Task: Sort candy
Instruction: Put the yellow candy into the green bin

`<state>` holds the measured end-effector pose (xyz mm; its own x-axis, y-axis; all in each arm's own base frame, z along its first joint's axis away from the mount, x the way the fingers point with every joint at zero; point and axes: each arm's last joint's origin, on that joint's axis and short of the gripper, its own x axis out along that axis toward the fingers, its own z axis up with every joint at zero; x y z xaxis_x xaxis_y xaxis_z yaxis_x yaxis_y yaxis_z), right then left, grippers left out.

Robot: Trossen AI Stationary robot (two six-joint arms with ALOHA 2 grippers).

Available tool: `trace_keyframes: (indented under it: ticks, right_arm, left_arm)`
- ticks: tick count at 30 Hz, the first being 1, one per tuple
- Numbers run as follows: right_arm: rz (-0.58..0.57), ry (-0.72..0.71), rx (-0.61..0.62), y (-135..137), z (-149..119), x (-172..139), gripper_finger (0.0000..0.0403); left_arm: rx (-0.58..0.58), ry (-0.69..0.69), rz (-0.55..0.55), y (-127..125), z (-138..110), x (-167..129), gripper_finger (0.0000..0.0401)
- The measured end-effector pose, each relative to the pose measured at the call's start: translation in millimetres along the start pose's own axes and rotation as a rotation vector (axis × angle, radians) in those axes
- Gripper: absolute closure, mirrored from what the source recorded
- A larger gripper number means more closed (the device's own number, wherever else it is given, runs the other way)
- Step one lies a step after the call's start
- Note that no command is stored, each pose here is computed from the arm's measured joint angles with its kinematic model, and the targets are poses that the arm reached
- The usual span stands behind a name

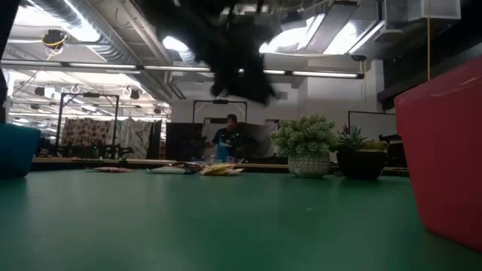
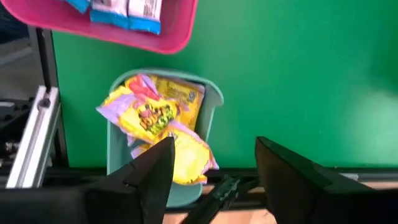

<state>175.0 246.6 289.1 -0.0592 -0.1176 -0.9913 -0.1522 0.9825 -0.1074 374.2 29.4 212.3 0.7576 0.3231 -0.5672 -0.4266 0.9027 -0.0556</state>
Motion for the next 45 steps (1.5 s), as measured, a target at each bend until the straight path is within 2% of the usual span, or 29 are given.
trace_keyframes:
  ticks: [5, 9, 14, 21, 24, 29, 40, 45]
  right_arm:
    - [-0.001, -0.046, 0.001, 1.5, 2.8, -0.1, 0.018]
    - [-0.004, -0.054, 0.001, 1.5, 3.2, -0.1, 0.018]
    - [-0.005, -0.055, 0.001, 1.5, 3.2, -0.1, 0.018]
    - [-0.005, -0.057, 0.001, 1.6, 3.3, -0.1, 0.018]
    - [-0.005, -0.057, 0.001, 1.6, 3.3, -0.1, 0.018]
    - [-0.005, -0.058, 0.001, 1.6, 3.4, -0.1, 0.018]
    - [-0.005, -0.058, 0.001, 1.6, 3.4, -0.1, 0.018]
    - [-0.005, -0.057, 0.001, 1.6, 3.3, -0.1, 0.018]
  left_arm:
    - [0.036, 0.142, 0.178, 47.3, -5.4, 8.0, 0.025]
    - [0.024, 0.216, 0.238, 71.2, -8.5, 9.6, 0.025]
    - [0.007, 0.277, 0.28, 87.8, -12.0, 9.6, 0.025]
    - [0.011, 0.344, 0.266, 90.5, -25.8, 24.6, 0.025]
    - [0.05, 0.396, 0.259, 90.8, -36.0, 33.5, 0.025]
    - [0.073, 0.425, 0.311, 94.2, -43.8, 40.5, 0.025]
    - [0.078, 0.446, 0.302, 96.2, -46.3, 41.8, 0.025]
    - [0.088, 0.496, 0.305, 96.8, -50.5, 39.5, 0.025]
